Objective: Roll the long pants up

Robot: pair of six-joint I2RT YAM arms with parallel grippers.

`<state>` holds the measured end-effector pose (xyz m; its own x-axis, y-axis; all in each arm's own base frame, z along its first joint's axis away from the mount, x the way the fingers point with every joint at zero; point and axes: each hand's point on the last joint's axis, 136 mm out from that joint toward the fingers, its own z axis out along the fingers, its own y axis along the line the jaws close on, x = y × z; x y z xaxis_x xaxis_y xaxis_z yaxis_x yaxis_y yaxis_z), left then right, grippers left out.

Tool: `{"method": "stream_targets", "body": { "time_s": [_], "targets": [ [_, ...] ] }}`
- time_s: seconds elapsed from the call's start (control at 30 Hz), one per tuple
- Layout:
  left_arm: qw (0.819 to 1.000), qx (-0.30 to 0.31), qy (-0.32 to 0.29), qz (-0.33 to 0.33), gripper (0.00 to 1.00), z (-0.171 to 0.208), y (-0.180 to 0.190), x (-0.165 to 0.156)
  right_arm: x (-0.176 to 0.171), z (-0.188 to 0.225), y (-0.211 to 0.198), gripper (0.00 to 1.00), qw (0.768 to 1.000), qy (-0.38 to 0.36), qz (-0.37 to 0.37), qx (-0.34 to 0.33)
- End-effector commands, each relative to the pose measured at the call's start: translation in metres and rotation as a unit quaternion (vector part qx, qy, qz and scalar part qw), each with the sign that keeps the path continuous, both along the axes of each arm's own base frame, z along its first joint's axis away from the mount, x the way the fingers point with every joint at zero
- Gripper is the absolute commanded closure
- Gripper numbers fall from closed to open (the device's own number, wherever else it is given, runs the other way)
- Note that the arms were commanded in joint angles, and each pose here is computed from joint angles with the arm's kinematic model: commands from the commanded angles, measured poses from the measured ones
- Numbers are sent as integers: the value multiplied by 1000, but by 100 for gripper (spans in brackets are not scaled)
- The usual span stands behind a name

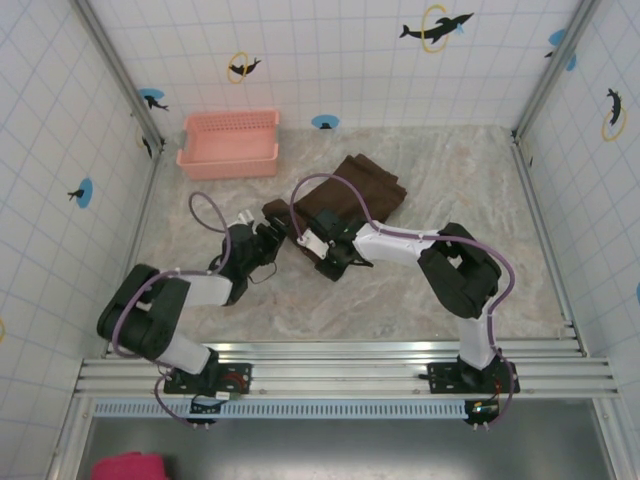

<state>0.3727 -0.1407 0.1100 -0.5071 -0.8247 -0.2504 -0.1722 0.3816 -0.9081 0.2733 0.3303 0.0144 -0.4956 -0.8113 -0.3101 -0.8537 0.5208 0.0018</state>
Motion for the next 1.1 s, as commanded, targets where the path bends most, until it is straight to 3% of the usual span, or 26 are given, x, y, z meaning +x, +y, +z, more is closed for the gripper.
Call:
{"method": "stream_targets", "body": {
  "time_s": [0.0, 0.1, 0.3, 0.6, 1.07],
  "targets": [
    [997, 55, 37, -44, 3, 2, 0, -6, -82, -85, -66, 100, 975, 168, 10, -145],
    [994, 61, 48, -70, 2, 4, -9, 2, -85, -83, -64, 100, 975, 164, 17, -145],
    [988, 55, 108, -96, 2, -30, -22, 12, -85, -82, -62, 100, 977, 159, 18, -143],
    [965, 128, 199, -109, 2, -47, -4, 5, -81, -78, -60, 100, 979, 145, 17, -141],
    [958, 133, 251, -39, 2, -100, 20, -10, -85, -65, -58, 100, 983, 147, 21, -110]
  ]
}}
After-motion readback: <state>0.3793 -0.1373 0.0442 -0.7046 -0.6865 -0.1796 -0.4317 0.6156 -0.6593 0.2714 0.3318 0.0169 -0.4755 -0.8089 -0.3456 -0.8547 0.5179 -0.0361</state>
